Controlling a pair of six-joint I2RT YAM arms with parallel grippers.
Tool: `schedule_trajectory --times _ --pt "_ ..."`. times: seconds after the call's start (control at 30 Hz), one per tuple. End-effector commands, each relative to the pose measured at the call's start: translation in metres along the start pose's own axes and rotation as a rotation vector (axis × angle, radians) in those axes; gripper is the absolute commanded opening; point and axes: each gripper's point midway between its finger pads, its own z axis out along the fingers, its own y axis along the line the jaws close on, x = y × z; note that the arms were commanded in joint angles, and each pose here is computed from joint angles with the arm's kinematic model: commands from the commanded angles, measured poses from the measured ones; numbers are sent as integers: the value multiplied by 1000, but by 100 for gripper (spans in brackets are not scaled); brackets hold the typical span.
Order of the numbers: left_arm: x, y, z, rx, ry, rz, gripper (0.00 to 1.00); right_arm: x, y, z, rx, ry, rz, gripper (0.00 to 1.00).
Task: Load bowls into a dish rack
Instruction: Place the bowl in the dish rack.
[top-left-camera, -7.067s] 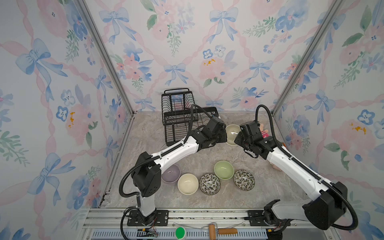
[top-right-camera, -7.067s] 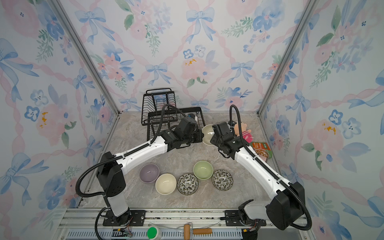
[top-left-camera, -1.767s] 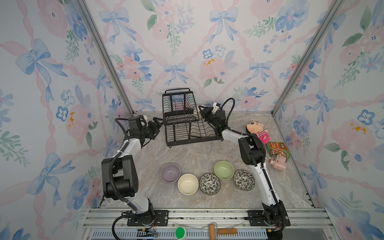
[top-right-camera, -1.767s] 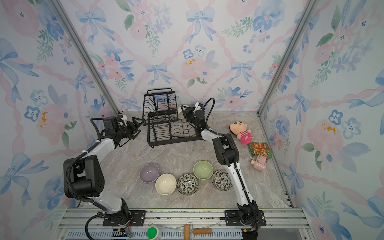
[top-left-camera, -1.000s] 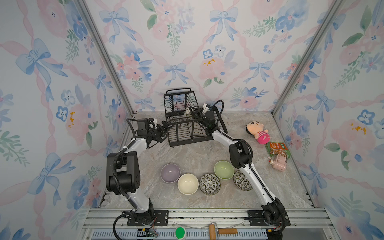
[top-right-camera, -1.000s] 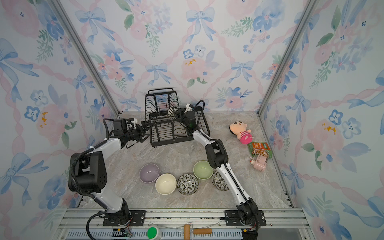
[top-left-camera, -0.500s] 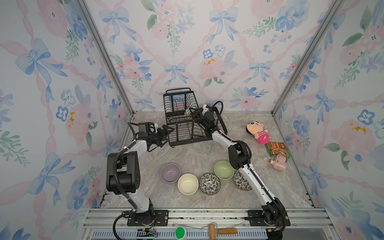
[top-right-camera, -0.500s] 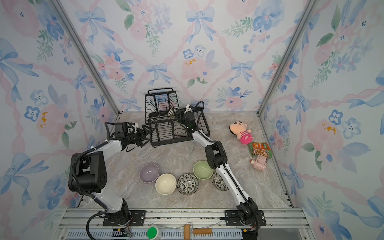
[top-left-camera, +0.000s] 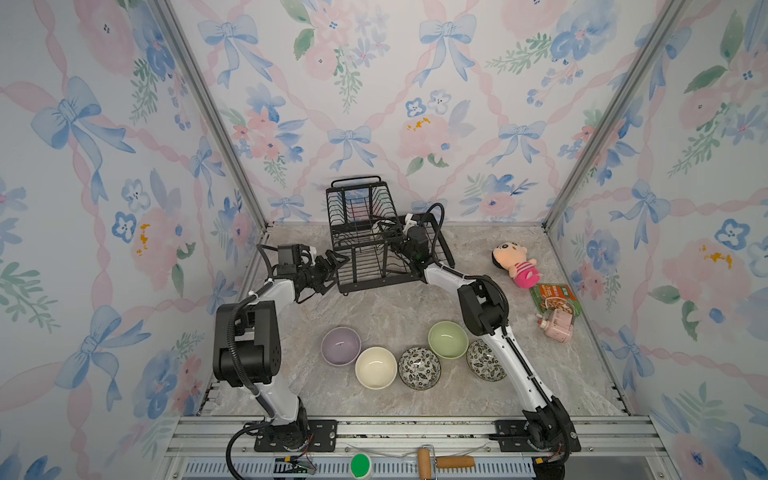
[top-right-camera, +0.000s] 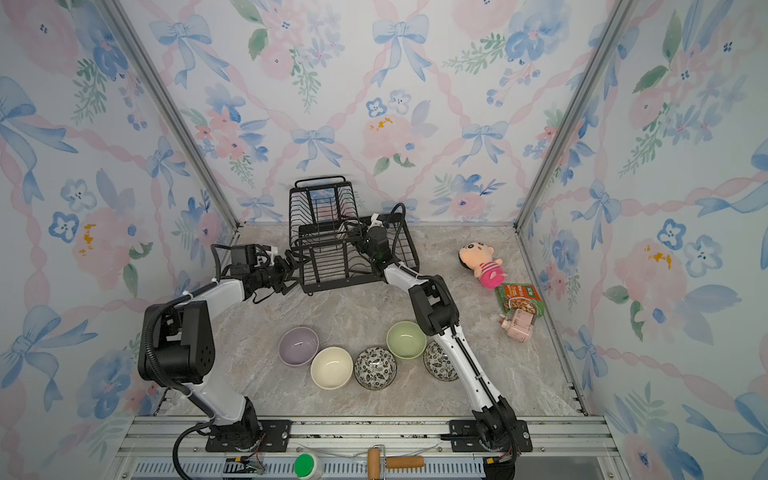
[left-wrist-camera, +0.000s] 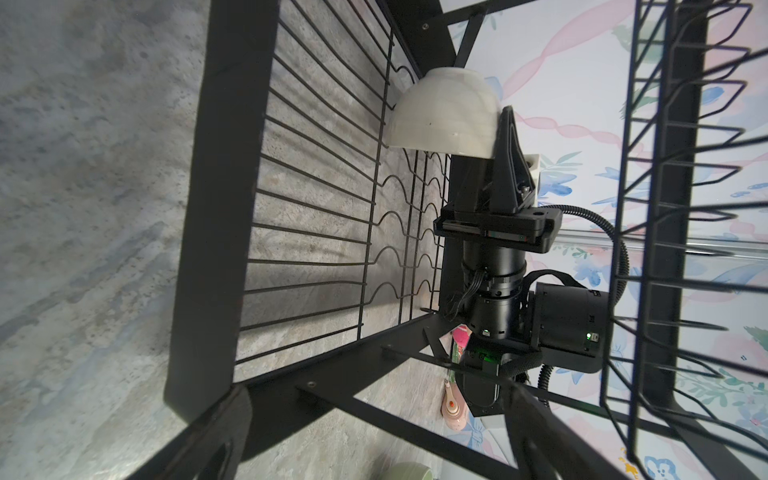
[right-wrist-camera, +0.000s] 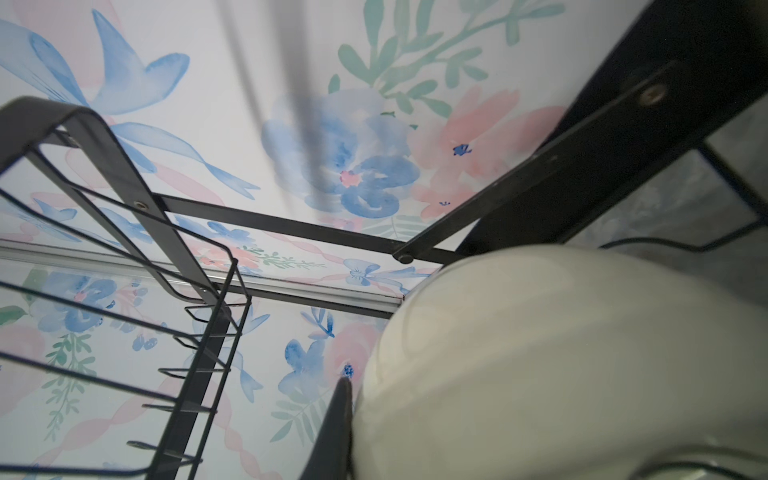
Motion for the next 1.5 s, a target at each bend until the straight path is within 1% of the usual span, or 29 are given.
schedule_trajectory --times 0.0,0.07,0.13,0.23,0.33,0.43,0.5,0.6,0.67,0.7,0.87,1.0,1.13,1.3,1.4,1.47 --pt "5 17 6 -48 22 -30 98 9 6 -3 22 6 0 5" --pt "5 16 5 -48 21 -28 98 8 2 -3 34 5 23 8" --pt "6 16 4 -50 18 -30 98 9 4 -4 39 1 37 16" --pt "7 17 3 -51 18 -30 98 8 9 -5 58 -11 42 20" --pt "7 17 3 -53 17 -33 98 5 14 -6 74 -20 43 26" --pt "7 16 3 -52 17 -34 98 1 23 -8 74 -35 34 30" --pt "7 16 4 -51 18 -36 98 -3 28 -10 82 -42 27 37" --pt "6 16 3 -52 16 -37 98 -9 36 -15 93 -59 16 49" --pt "6 15 3 -52 14 -33 98 -15 41 -20 105 -77 10 59" --pt "5 14 2 -51 12 -31 98 -17 42 -23 112 -85 12 62" --pt "4 13 2 -52 9 -20 98 -28 45 -42 162 -117 19 78" --pt "2 15 3 -57 12 -25 98 -34 45 -64 220 -136 -12 97" --pt "1 14 2 -69 10 -9 98 -41 48 -89 264 -139 -48 96" --pt "-1 16 -3 -78 -3 -7 98 -45 54 -120 355 -90 -126 96" --pt "-2 16 -3 -78 -5 -6 98 -53 52 -139 417 -80 -162 96" --pt "-3 14 -4 -74 -9 -3 98 -65 51 -156 503 -77 -235 96"
